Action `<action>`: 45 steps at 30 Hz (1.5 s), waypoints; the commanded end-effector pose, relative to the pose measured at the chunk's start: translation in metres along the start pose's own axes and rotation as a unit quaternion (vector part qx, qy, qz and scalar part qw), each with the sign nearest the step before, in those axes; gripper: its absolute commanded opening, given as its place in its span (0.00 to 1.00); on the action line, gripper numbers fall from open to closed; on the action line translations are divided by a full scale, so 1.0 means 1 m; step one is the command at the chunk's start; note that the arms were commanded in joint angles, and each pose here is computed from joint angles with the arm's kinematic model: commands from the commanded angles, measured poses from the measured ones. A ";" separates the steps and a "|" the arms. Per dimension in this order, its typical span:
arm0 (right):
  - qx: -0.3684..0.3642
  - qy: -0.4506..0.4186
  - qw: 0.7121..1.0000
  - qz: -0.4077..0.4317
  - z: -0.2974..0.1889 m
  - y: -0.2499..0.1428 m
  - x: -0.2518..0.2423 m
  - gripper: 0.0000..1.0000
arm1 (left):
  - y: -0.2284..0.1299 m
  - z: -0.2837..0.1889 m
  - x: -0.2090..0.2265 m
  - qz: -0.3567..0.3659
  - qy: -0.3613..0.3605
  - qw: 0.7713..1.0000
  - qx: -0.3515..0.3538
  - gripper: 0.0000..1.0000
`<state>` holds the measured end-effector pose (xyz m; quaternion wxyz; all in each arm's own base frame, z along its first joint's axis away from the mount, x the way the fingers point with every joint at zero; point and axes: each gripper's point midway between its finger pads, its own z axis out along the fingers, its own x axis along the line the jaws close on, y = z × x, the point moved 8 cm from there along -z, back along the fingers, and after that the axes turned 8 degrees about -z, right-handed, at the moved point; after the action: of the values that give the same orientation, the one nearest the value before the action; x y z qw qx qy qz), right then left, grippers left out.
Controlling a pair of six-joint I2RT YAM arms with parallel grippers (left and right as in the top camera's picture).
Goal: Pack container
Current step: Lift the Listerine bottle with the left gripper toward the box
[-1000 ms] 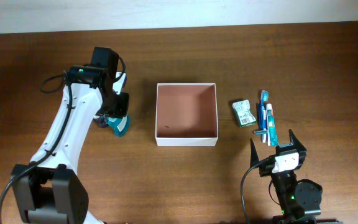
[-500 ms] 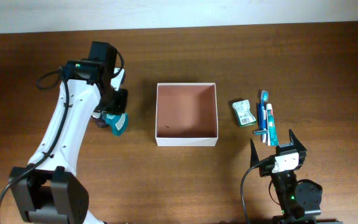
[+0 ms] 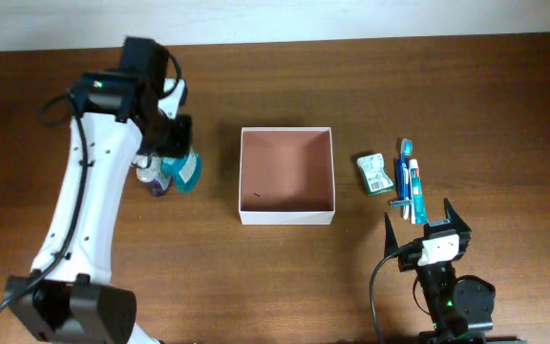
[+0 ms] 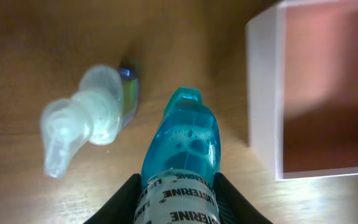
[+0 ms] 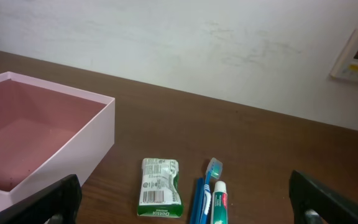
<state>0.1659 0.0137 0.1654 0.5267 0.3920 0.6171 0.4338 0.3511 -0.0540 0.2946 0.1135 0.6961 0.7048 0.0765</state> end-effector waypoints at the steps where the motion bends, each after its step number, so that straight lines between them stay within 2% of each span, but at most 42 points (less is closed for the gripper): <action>1: 0.003 -0.008 1.000 0.002 0.000 -0.003 -0.001 0.98 | 0.011 -0.040 -0.012 -0.023 -0.066 0.996 -0.053 0.23; 3: 0.003 -0.008 1.000 0.002 0.000 -0.003 -0.001 0.98 | 0.014 -0.052 -0.018 -0.030 -0.095 0.993 -0.067 0.19; 9: 0.003 -0.008 1.000 0.002 0.000 -0.003 -0.001 0.98 | 0.018 -0.065 -0.041 -0.034 -0.123 0.988 -0.091 0.19; 15: 0.003 -0.008 1.000 0.002 0.000 -0.003 -0.001 0.98 | 0.017 -0.069 -0.083 -0.020 -0.145 0.982 -0.117 0.17; 25: 0.003 -0.008 1.000 0.002 0.000 -0.003 -0.001 0.98 | 0.016 -0.067 -0.122 -0.027 -0.096 0.981 -0.167 0.17; 39: 0.003 -0.008 1.000 0.002 0.000 -0.003 -0.001 0.98 | 0.035 -0.003 -0.137 -0.028 -0.063 0.990 -0.121 0.17; 45: 0.003 -0.008 1.000 0.002 0.000 -0.003 -0.001 0.98 | 0.041 0.015 -0.133 -0.088 -0.028 0.989 -0.120 0.16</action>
<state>0.1659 0.0137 0.1654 0.5268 0.3919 0.6172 0.4337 0.3892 -0.1906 0.2907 0.2098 0.6552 0.7176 0.1080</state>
